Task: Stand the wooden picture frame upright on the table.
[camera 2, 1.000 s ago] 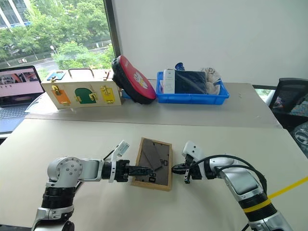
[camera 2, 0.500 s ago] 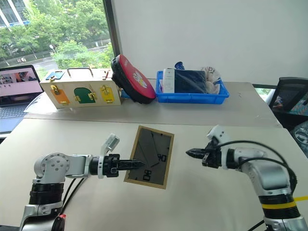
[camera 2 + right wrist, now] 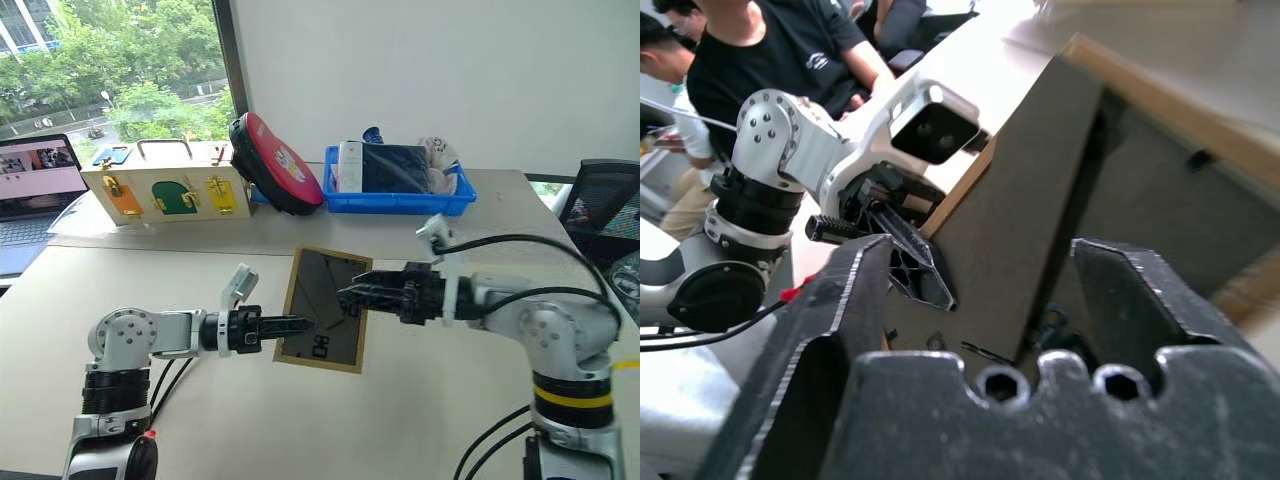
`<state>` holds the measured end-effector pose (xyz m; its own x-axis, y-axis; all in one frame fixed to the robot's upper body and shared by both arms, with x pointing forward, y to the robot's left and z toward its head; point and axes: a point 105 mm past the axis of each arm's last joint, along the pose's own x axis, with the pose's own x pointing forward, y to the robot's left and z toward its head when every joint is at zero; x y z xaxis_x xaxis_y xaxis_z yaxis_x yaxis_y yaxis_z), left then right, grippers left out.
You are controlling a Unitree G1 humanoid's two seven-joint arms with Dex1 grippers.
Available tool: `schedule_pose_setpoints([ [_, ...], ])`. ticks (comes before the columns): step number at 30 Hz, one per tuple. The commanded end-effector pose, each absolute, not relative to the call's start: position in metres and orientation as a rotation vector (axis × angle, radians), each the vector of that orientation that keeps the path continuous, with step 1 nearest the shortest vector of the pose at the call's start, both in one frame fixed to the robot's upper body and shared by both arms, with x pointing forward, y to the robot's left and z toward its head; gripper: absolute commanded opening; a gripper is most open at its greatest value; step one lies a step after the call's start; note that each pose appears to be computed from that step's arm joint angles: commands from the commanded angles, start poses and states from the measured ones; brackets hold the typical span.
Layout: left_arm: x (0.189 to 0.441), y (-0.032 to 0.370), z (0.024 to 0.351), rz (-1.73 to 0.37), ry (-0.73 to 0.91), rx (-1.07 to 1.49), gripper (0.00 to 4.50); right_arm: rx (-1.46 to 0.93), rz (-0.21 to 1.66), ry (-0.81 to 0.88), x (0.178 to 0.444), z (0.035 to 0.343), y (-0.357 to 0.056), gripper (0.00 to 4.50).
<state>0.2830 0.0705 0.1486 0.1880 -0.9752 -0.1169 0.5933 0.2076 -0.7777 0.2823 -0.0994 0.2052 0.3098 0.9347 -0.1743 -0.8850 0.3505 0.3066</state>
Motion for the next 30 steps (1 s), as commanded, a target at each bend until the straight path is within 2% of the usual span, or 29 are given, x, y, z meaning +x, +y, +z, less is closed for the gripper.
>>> schedule_pose_setpoints([
  [1,0.278,0.065,0.164,-1.29,0.642,-0.64,1.19,0.135,1.178,0.341,0.293,0.203,-0.097,4.46],
  [11,0.278,0.065,0.166,-1.285,0.636,-0.646,1.19,0.14,1.24,0.346,0.304,0.196,-0.08,4.46],
  [18,0.281,0.066,0.164,-1.268,0.641,-0.649,1.19,0.117,1.452,0.339,0.272,0.202,-0.067,4.46],
  [30,0.286,0.072,0.164,-1.247,0.637,-0.661,1.19,0.079,1.516,0.296,0.249,0.212,-0.09,4.46],
])
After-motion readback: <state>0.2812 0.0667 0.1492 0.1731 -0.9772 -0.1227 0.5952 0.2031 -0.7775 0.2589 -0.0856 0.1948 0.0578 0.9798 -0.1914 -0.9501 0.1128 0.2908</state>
